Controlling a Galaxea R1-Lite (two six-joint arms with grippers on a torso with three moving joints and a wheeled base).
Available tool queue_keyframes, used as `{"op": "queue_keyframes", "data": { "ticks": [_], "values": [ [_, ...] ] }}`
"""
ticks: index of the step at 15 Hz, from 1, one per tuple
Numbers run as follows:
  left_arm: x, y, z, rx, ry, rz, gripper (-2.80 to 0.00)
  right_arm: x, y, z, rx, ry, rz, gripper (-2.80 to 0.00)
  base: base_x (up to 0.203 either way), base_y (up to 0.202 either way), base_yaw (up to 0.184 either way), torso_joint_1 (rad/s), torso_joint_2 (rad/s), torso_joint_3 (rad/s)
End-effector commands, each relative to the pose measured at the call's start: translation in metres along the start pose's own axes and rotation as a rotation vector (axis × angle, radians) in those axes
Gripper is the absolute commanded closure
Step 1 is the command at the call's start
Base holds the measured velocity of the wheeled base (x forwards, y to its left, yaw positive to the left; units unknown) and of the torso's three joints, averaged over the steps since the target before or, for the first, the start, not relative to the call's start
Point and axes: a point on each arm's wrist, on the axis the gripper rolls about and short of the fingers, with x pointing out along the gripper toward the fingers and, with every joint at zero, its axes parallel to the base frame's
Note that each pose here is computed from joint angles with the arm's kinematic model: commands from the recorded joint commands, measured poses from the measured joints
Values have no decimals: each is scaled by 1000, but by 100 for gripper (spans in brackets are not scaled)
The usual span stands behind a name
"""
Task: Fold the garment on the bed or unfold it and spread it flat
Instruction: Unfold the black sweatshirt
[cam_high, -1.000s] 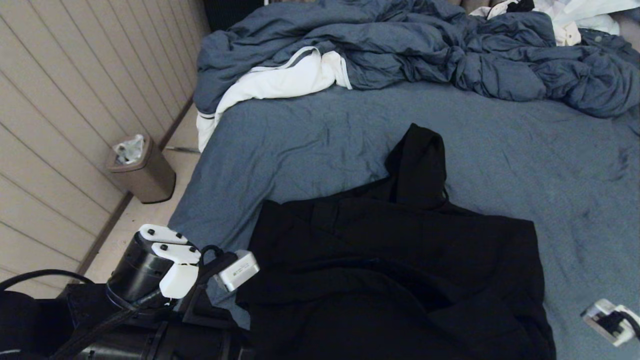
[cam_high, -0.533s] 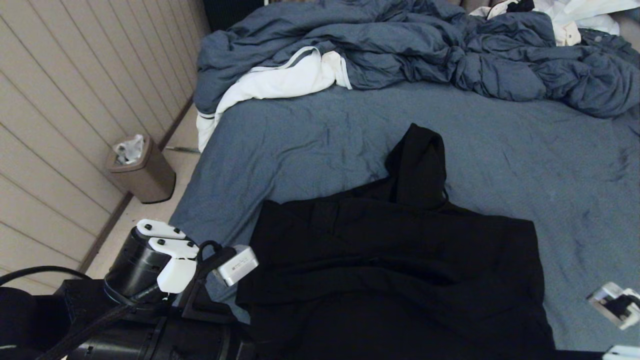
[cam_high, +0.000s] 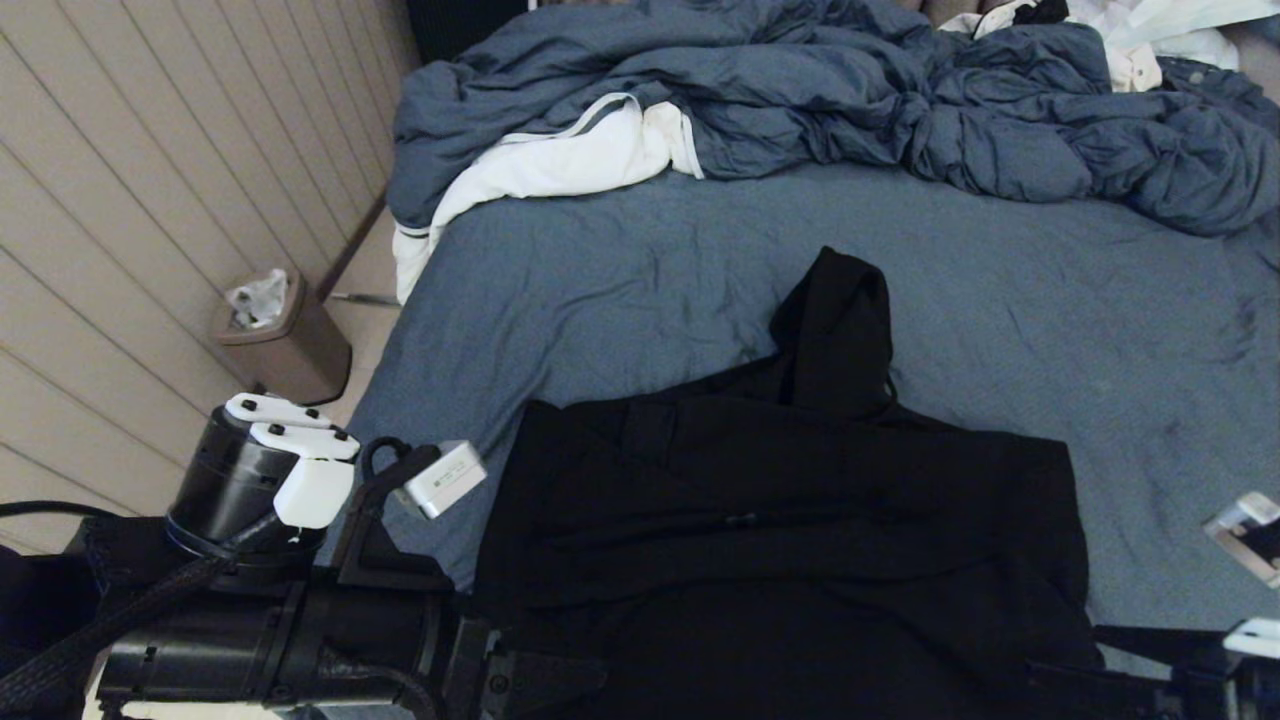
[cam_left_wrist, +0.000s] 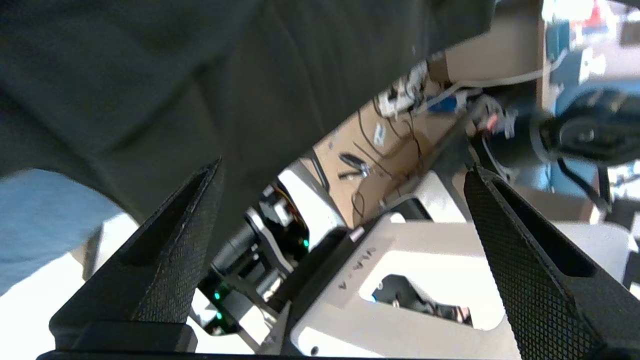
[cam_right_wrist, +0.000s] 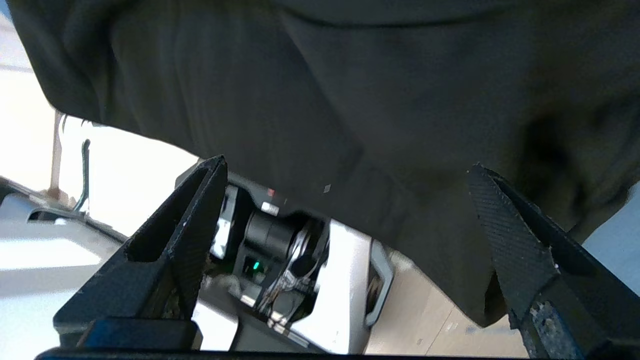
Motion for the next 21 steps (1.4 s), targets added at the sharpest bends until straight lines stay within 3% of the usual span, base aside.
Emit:
{"op": "queue_keyframes", "data": {
  "ticks": [1,4,9,10,11,12,16,19,21],
  "values": [
    [-4,3,5,-8,-26,11,-280,-2,0,8,-14,-25,-5,-280,0,0,0,0,0,0],
    [-13,11,13,-26,-62,51,-280,-6,0,20,-36,-56,-14,-280,0,0,0,0,0,0],
    [-32,29,25,-22,-166,207,-280,-8,-3,36,-48,-83,-48,-280,0,0,0,0,0,0],
    [-34,33,28,-33,-177,222,-280,-7,-4,36,-42,-81,-62,0,0,0,0,0,0,0],
    [-37,37,31,-49,-191,242,-280,-7,-5,37,-36,-81,-91,0,0,0,0,0,0,0],
    [-40,41,34,-63,-212,282,0,-9,-4,39,-39,-94,-102,0,0,0,0,0,0,0],
    [-77,29,29,-58,-366,449,0,-30,11,32,-30,-149,-126,0,0,0,0,0,0,0],
    [-116,17,-4,-84,-464,621,0,-45,26,7,8,-91,-122,0,0,0,0,0,0,0],
    [-128,19,-34,-135,-500,858,0,-42,27,-15,35,-46,-161,0,0,0,0,0,0,0]
  ]
}}
